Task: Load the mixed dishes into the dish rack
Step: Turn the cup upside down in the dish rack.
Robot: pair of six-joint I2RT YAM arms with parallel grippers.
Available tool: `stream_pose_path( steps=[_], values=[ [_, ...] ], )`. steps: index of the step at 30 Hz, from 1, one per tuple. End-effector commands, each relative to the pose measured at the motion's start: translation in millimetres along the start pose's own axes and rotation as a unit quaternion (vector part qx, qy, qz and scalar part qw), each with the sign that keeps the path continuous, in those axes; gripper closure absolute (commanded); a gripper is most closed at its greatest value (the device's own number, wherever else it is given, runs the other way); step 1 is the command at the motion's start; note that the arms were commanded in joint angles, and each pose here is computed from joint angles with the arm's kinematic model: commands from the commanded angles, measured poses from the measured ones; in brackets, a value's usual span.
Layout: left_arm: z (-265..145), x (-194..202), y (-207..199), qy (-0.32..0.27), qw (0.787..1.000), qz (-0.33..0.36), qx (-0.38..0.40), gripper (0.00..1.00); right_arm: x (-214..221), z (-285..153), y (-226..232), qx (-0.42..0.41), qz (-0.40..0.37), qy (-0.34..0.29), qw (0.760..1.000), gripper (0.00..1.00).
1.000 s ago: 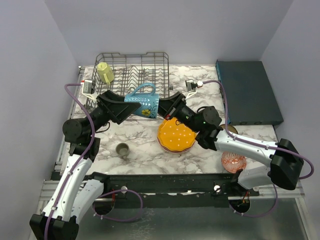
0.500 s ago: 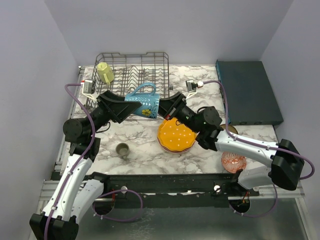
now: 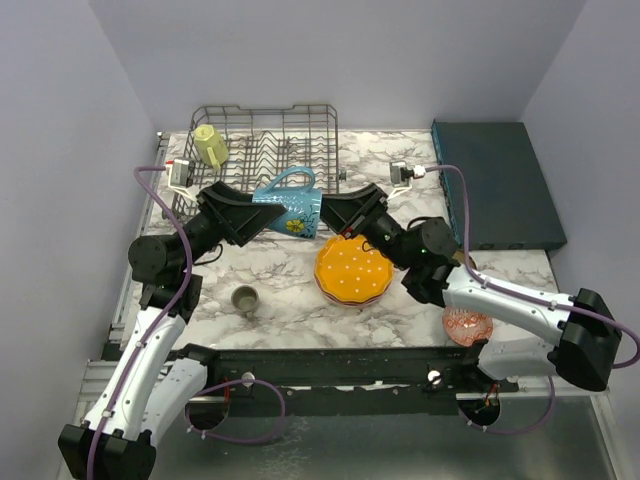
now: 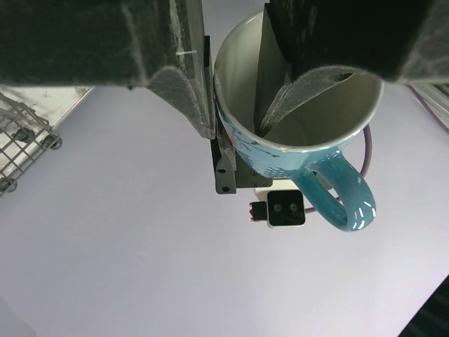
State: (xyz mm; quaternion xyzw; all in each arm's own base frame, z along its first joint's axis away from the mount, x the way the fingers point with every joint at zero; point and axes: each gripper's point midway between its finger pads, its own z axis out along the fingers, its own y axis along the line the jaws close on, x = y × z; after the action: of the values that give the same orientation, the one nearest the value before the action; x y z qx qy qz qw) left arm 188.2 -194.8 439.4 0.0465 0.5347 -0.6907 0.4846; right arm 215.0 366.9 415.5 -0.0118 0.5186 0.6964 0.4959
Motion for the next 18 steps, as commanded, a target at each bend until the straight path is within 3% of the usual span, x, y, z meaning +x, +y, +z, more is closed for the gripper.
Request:
stream_pose_path(
  steps=[1,18],
  values=[
    [1.5,-7.6,-10.8,-0.016,0.999,0.026,0.017,1.00,-16.3,-8.0,4.7,0.007,-0.012,-0.032,0.999,0.65],
    [8.6,-16.4,4.6,-0.020,0.997,0.065,-0.021,1.00,-27.2,-39.6,-12.4,0.070,-0.041,-0.047,0.996,0.56]
  ],
)
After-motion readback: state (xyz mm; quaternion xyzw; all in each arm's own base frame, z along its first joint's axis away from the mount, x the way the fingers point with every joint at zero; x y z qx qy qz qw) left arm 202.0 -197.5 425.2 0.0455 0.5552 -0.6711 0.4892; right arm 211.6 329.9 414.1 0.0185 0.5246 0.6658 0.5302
